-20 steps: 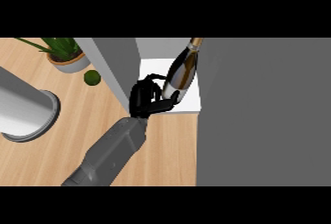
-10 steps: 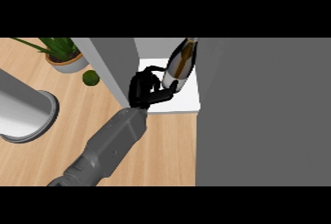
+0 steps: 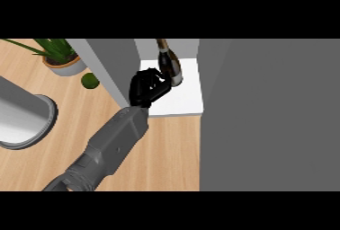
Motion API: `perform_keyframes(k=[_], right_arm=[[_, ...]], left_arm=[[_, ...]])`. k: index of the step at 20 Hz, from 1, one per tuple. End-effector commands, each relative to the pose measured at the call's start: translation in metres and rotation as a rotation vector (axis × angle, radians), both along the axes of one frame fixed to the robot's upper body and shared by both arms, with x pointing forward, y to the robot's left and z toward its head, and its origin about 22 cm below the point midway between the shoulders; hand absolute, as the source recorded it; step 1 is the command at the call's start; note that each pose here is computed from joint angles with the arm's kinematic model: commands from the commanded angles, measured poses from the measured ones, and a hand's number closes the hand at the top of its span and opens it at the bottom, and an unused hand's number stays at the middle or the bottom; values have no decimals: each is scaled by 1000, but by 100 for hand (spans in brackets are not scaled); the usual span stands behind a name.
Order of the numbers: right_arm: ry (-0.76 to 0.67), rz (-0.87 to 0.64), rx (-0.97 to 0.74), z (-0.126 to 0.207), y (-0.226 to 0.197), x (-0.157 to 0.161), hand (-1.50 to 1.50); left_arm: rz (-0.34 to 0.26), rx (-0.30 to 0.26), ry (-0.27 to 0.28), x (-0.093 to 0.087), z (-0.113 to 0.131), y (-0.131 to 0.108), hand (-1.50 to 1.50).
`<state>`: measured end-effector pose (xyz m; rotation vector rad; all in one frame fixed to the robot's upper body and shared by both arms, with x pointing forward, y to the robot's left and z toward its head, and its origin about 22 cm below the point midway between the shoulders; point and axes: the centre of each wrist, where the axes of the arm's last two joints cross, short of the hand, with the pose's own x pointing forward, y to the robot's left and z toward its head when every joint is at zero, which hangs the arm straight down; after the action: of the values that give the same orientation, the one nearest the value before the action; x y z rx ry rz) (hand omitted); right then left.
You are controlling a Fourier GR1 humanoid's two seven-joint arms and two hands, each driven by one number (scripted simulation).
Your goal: Pick up the wine, place it into the cabinet and close the cabinet
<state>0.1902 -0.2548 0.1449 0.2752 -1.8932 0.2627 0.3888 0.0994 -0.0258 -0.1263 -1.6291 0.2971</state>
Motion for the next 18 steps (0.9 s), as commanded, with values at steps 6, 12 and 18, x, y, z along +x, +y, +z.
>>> perform_keyframes(k=[6,12,18], right_arm=[[-6,-10,12,-1,4,-8,-150],[12,-9,-15,0,-6,-8,-150],[1,-22,-20,10,-1,-6,-150]], left_arm=[[95,-32,-54,4,-8,19,150],[103,-11,-146,-7,-17,14,-150],[57,-10,-236,-1,-10,28,-150]])
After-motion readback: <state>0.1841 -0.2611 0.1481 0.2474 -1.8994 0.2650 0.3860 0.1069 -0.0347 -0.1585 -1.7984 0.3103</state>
